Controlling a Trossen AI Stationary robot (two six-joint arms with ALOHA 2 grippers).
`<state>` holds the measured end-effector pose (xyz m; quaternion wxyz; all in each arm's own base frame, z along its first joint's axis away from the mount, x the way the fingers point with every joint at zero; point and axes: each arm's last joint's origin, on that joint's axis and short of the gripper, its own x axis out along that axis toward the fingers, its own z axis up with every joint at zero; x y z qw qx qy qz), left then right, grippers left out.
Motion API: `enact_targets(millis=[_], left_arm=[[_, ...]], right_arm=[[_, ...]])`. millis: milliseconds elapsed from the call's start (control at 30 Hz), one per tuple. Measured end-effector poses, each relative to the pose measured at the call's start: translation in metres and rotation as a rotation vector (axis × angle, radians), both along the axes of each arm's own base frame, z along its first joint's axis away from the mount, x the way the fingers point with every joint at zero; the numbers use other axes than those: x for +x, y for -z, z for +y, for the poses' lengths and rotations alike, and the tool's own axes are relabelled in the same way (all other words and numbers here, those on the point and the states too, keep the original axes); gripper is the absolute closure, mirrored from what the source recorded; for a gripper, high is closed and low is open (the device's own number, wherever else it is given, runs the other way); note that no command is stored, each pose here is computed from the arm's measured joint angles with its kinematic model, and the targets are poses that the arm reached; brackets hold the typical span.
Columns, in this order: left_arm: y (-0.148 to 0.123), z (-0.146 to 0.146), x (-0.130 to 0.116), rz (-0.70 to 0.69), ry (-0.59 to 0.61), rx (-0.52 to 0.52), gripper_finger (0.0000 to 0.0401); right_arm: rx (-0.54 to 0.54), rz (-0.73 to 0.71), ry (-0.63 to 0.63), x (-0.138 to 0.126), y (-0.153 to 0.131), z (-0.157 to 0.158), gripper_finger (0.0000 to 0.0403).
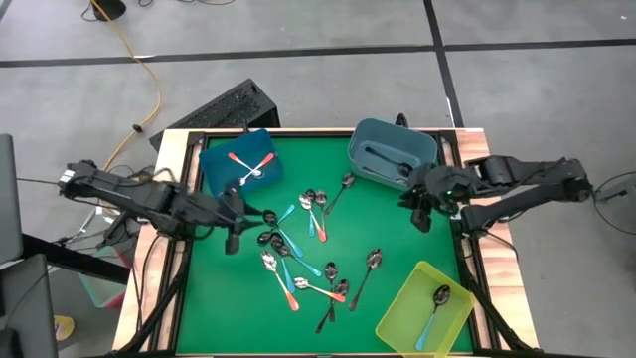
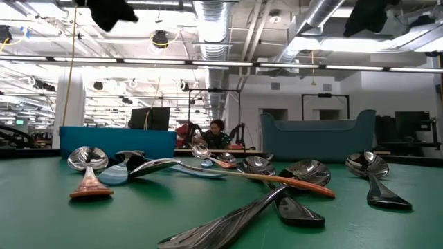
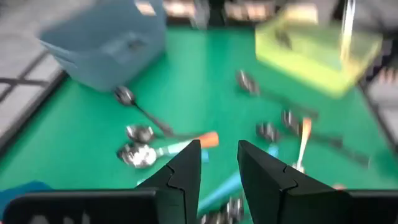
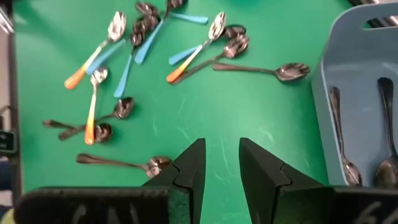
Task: Sort silverware by color (type)
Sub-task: Put the blue spoon into the yellow bin
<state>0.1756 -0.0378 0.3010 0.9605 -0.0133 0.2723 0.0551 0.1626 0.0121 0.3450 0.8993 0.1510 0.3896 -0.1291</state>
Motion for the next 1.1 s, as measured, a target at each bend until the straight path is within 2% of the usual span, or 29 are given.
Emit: enact_targets(millis=[267, 433, 700, 1100], left_arm=[[0.033, -0.002, 0.036, 0.198, 0.123, 0.137, 0.0311], [0.052, 0.009, 0.055, 0.286, 0.306, 0.093, 0.0311], [0.076, 0.032, 0.077, 0.339, 0.450, 0.170, 0.0311], [0.128, 0.057, 0.098, 0.497, 0.607, 0.176, 0.0311]], right_arm=[[-0.035, 0.088, -0.060, 0.020, 0.013, 0.006, 0.0291], [-0.033, 0.115, -0.081, 0.026, 0.018, 0.010, 0.0291], [0.000, 0.104, -0.074, 0.026, 0.017, 0.011, 0.0291], [0.026, 0.096, -0.080, 0.027, 0.017, 0.012, 0.0291]])
